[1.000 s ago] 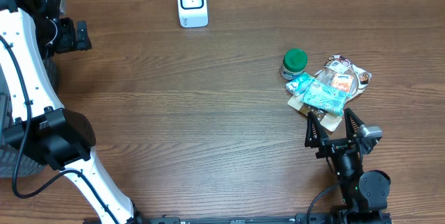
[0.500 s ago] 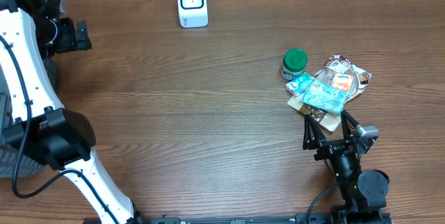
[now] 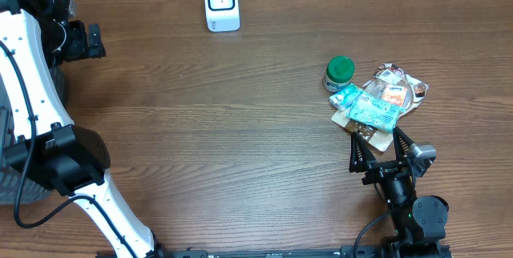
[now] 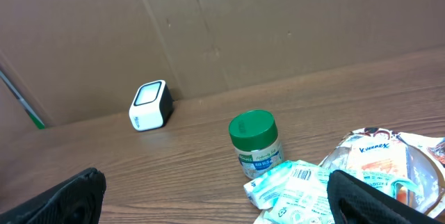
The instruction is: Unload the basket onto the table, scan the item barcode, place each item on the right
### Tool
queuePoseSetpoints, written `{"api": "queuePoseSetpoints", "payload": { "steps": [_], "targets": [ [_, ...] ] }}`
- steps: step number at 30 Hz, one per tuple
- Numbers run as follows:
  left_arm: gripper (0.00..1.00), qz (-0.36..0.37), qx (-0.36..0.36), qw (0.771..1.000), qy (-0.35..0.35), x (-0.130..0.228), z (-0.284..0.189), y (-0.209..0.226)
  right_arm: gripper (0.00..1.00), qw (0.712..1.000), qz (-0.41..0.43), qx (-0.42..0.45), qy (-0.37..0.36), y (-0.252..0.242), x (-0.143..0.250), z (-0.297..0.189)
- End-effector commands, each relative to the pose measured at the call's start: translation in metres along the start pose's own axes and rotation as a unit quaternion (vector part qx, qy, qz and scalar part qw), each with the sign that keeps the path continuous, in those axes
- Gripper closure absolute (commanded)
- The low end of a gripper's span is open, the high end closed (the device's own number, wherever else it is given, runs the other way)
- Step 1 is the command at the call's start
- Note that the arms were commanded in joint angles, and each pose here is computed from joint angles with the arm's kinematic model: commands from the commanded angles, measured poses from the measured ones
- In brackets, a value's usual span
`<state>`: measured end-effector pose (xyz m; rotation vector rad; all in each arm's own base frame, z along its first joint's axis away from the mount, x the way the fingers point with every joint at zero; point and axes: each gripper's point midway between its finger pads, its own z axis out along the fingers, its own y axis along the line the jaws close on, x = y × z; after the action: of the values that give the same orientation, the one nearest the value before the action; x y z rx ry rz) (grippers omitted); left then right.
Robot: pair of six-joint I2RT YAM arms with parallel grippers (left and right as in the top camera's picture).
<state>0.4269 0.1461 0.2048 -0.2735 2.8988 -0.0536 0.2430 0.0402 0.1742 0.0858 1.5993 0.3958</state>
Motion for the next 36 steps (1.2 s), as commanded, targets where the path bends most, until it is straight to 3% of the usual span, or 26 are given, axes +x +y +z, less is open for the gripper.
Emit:
{"api": "queuePoseSetpoints", "payload": {
  "steps": [1,5,10,16,19,22,25,29,36],
  "targets": [
    [0.01,0.011,0.000,1.000,-0.017,-0.004,-0.011,-0.006,0.00,1.000,0.001,-0.006,0.000,0.002,0.003,0.000],
    [0.00,0.022,0.000,0.999,-0.033,-0.005,-0.025,-0.016,0.00,1.000,0.001,-0.006,0.000,0.002,0.003,0.000],
    [0.01,0.064,0.003,0.994,-0.087,0.002,-0.076,-0.055,0.00,1.000,0.001,-0.006,0.000,0.002,0.003,0.000],
    [0.01,0.133,0.020,0.980,-0.145,0.043,-0.135,-0.113,0.00,1.000,0.001,-0.006,0.000,0.002,0.003,0.000],
    [0.00,0.150,-0.018,0.973,-0.172,0.066,-0.153,-0.111,0.00,1.000,0.001,-0.006,0.000,0.002,0.003,0.000],
    [0.01,0.151,-0.004,0.960,-0.236,0.074,-0.163,-0.119,0.00,1.000,0.001,-0.006,0.000,0.002,0.003,0.000],
    [0.00,0.161,0.029,0.935,-0.314,0.074,-0.164,-0.131,0.00,1.000,0.001,-0.006,0.000,0.002,0.003,0.000],
    [0.00,0.182,0.064,0.880,-0.433,0.081,-0.161,-0.146,0.00,1.000,0.001,-0.006,0.000,0.002,0.002,0.000],
    [0.00,0.185,0.055,0.788,-0.585,0.128,-0.132,-0.140,0.00,1.000,0.001,-0.006,0.000,0.002,0.002,0.000]
  ]
}}
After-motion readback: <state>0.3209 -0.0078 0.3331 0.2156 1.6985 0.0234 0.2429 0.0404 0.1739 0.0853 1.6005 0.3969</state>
